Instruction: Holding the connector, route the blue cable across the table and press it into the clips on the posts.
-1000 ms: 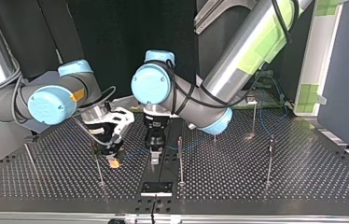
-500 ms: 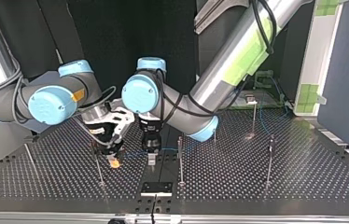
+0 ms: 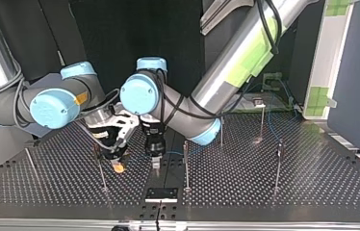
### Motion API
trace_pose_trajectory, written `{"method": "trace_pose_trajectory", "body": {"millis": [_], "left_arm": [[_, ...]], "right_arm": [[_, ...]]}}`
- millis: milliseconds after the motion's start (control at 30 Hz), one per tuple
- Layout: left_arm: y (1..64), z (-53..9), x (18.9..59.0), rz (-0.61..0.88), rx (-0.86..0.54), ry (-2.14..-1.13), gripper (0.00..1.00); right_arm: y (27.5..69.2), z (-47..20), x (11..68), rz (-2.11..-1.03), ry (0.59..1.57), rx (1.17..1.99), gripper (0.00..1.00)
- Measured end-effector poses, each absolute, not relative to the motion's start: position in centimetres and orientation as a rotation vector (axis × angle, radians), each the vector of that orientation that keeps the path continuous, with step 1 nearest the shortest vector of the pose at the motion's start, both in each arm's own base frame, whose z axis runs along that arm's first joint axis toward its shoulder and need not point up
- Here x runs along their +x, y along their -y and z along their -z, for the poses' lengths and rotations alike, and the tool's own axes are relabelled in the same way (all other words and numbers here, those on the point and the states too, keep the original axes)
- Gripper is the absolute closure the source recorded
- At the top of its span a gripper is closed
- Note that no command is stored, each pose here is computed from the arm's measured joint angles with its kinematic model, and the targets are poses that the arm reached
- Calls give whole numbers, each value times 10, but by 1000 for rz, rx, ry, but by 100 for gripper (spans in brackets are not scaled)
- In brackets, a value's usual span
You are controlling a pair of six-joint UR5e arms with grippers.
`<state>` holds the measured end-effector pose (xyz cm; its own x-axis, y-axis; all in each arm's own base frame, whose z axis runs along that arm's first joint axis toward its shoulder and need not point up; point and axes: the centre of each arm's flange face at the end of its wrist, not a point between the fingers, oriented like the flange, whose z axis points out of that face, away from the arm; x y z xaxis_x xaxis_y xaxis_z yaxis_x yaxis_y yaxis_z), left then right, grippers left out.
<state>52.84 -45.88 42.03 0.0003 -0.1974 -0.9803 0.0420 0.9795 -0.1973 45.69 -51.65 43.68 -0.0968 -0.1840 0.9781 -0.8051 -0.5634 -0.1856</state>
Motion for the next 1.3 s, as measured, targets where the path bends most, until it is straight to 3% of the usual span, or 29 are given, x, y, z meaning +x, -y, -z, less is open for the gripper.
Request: {"method": "trace_pose_trajectory", "body": {"millis": [33, 633, 1300], "left_arm": [[459, -420, 528, 187, -124, -1561, 98], [448, -404, 524, 119, -182, -1595, 98], [429, -350, 500, 103, -206, -1621, 98]], "right_arm": [[516, -437, 457, -1706, 1079, 1703, 100], [515, -436, 458, -1705, 1079, 1710, 100], [495, -394, 448, -1624, 1131, 1798, 100]]}}
